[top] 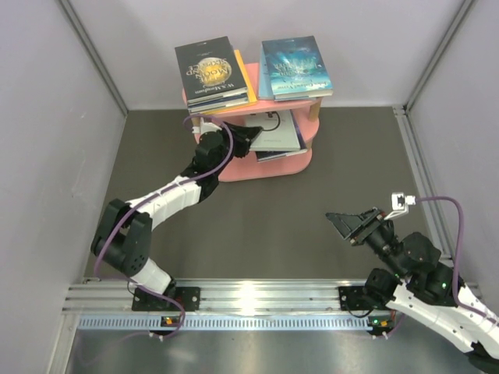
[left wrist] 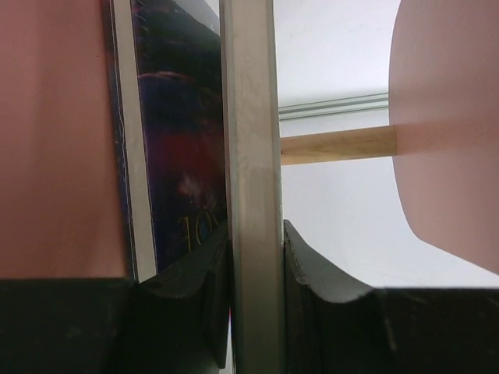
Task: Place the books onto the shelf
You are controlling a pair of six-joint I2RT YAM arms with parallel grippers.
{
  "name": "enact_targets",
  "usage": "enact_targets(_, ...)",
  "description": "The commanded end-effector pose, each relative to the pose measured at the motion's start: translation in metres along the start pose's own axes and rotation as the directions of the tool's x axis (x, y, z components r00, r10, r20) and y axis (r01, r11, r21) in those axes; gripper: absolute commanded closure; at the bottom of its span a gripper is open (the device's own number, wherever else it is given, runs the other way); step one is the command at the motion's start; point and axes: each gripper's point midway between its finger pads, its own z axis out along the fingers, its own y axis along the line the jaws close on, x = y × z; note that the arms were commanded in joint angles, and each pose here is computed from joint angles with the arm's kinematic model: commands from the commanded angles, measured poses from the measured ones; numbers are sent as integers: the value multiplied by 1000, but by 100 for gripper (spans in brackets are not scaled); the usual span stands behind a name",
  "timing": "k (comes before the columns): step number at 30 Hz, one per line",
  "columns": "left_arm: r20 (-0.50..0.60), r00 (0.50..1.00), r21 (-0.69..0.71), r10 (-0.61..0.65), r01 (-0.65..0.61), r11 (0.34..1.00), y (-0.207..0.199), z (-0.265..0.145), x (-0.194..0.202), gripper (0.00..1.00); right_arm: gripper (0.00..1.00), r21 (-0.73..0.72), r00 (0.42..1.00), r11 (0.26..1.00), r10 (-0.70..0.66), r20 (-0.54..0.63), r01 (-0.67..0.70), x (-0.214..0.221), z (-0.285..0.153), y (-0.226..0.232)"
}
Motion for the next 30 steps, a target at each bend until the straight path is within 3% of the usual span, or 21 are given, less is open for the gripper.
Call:
enact_targets(1, 46, 999, 159, 23, -30, 987, -58, 6, -17, 100, 49, -19, 999, 1000, -7, 39, 8, -15, -2, 12)
enact_targets(7, -30, 999, 25, 39, -39, 999, -24, 18, -2, 98, 49, -19, 999, 1000, -5, 41, 6, -15, -2, 12)
enact_targets(8, -38, 999, 10, 39, -39, 999, -20, 18, 0, 87, 49, -16, 999, 1000, -5, 38, 6, -14, -2, 11)
enact_targets(10, -55, 998, -42, 37, -39, 998, -5, 18, 4, 77, 49, -18, 999, 1000, -3, 38, 4, -14, -2, 11)
enact_targets(11, -57, 998, -55, 36, -39, 998, -2, 17, 4, 66, 49, -17, 999, 1000, -1, 38, 2, -13, -2, 10)
enact_targets(13, -70, 997, -91, 36, -42, 995, 9, 14, 7, 58, 48, -16, 999, 1000, 2, 37, -1, -12, -1, 9)
enact_targets(14, -68, 997, -96, 40, -47, 994, 10, 13, 7, 47, 48, -12, 999, 1000, 3, 34, -2, -11, -1, 8)
enact_targets(16, -69, 997, -119, 44, -52, 991, 17, 8, 7, 39, 48, -14, 999, 1000, 8, 34, -8, -10, -1, 7)
enact_targets(17, -64, 997, -126, 53, -60, 990, 18, 6, 6, 28, 48, -13, 999, 1000, 13, 31, -13, -9, -1, 7)
enact_targets(21, -65, 995, -142, 72, -81, 987, 21, 0, 6, 11, 48, -7, 999, 1000, 20, 24, -20, -6, 0, 4)
enact_targets(30, -72, 989, -229, 128, -141, 963, 33, -13, 5, 8, 48, -1, 999, 1000, 24, 22, -24, -4, 1, 2)
